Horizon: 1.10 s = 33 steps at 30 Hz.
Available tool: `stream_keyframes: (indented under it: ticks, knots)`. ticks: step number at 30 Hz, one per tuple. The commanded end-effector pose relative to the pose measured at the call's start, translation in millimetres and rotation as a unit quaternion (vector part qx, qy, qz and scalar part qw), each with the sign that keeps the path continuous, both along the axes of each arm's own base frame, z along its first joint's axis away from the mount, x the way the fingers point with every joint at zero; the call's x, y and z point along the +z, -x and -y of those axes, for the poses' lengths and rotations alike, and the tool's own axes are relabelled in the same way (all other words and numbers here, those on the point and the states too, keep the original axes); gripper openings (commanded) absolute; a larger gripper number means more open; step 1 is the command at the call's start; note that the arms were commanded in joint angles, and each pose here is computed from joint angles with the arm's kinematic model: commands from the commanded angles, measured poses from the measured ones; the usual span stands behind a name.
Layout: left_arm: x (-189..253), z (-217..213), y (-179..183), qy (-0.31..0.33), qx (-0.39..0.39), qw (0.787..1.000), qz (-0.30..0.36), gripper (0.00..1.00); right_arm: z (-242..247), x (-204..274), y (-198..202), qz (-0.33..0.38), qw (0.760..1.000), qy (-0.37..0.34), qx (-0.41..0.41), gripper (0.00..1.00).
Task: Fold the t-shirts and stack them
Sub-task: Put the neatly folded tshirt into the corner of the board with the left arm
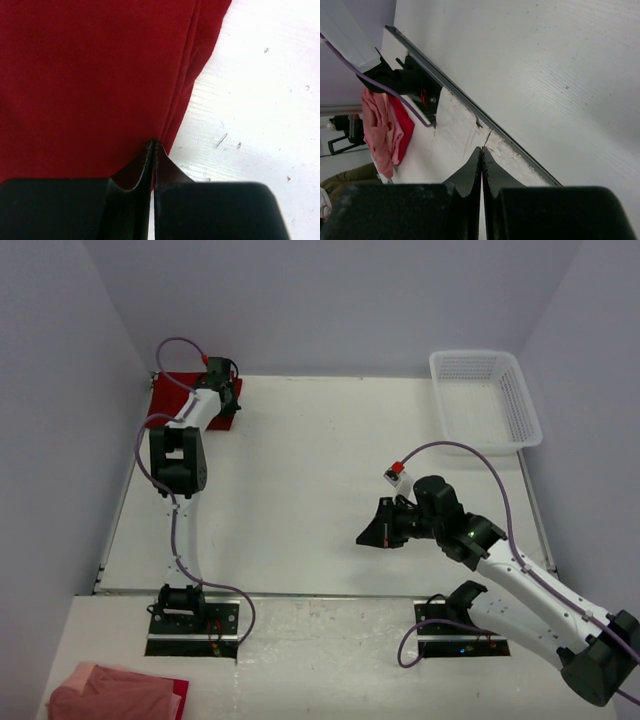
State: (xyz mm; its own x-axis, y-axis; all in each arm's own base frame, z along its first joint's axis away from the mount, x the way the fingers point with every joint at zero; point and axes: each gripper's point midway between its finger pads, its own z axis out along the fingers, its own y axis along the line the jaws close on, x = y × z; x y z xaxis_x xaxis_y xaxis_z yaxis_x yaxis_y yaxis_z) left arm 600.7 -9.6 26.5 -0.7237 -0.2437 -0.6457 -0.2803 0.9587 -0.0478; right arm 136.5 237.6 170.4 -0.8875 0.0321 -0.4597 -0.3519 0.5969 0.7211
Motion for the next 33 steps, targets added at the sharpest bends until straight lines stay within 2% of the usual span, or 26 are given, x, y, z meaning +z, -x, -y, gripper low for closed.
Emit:
stream_keyframes:
  ticks: [1,5,6,8,9,11,12,13,14,15,16,17,18,19,20,21,23,25,26,30,32,33]
  knots:
    - [-13.4,5.6,-0.3,0.017,-0.008,1.000,-0.006,0.00,-3.0,-0.2,-3.9,0.003,1.000,-0.001,-0.004,0.00]
    - [11.4,10.0,-2.0,0.022,-0.023,0.999,0.028,0.00,-5.1,-1.1,-3.2,0.004,1.000,-0.002,0.003,0.00]
    - [35.7,14.4,-3.4,0.031,-0.031,0.998,0.052,0.03,-5.2,-2.8,-2.9,0.003,1.000,0.000,0.005,0.00]
    - [48.8,18.3,2.3,0.037,-0.037,0.996,0.072,0.11,-6.5,-3.5,-1.0,0.002,1.000,-0.003,0.012,0.00]
    - [78.5,20.6,3.9,0.037,-0.040,0.994,0.099,0.22,-6.8,-5.3,-0.2,0.001,1.000,-0.002,0.012,0.00]
    - [96.0,22.4,13.4,0.034,-0.037,0.993,0.110,0.37,-7.5,-3.4,1.5,0.007,1.000,-0.008,0.015,0.00]
    - [121.3,23.4,21.8,0.035,-0.035,0.990,0.128,0.50,-6.4,-2.4,2.3,0.013,1.000,-0.010,0.015,0.00]
    - [135.5,22.8,27.3,0.033,-0.031,0.989,0.139,0.53,-6.9,-1.5,2.2,0.019,1.000,-0.014,0.015,0.00]
    - [176.2,24.7,36.7,0.029,-0.026,0.984,0.174,0.58,-6.5,-2.2,1.9,0.023,1.000,-0.015,0.015,0.00]
    - [188.1,28.0,46.2,0.028,-0.028,0.982,0.183,0.70,-3.6,-8.8,-0.9,0.026,1.000,-0.005,0.007,0.00]
    - [204.4,30.8,54.6,0.026,-0.028,0.980,0.194,0.71,-2.8,-12.1,-3.4,0.029,1.000,0.001,0.003,0.00]
    - [249.6,39.6,71.8,0.023,-0.031,0.971,0.236,0.75,-1.0,-17.4,-5.8,0.032,0.999,0.011,-0.002,0.00]
    - [263.6,47.5,84.5,0.020,-0.039,0.968,0.246,0.95,3.2,-21.1,-16.1,0.045,0.998,0.030,-0.022,0.04]
    - [279.7,53.7,95.4,0.017,-0.044,0.965,0.259,1.00,6.7,-28.0,-21.4,0.043,0.997,0.049,-0.035,0.12]
    - [296.7,71.3,109.5,0.016,-0.056,0.961,0.271,1.00,9.3,-30.2,-27.8,0.050,0.996,0.061,-0.048,0.22]
    - [325.3,77.3,132.8,0.017,-0.065,0.954,0.292,1.00,9.8,-22.9,-36.4,0.066,0.994,0.069,-0.056,0.37]
    - [358.8,101.5,168.9,0.039,-0.096,0.941,0.321,1.00,18.7,-20.3,-52.2,0.075,0.987,0.107,-0.090,0.43]
    - [351.4,112.7,194.7,0.052,-0.113,0.944,0.307,1.00,19.3,-13.8,-57.8,0.099,0.984,0.116,-0.089,0.47]
    - [364.5,119.0,217.6,0.066,-0.127,0.936,0.322,1.00,18.8,-6.9,-60.1,0.110,0.983,0.112,-0.091,0.48]
    - [309.7,113.8,257.4,0.061,-0.141,0.950,0.271,1.00,20.8,23.9,-76.1,0.179,0.973,0.089,-0.116,0.52]
    - [284.0,108.4,273.5,0.058,-0.141,0.957,0.248,1.00,19.1,30.8,-84.5,0.194,0.969,0.094,-0.119,0.66]
    - [274.9,105.6,278.1,0.056,-0.137,0.959,0.240,1.00,22.2,30.1,-87.7,0.190,0.967,0.109,-0.126,0.67]
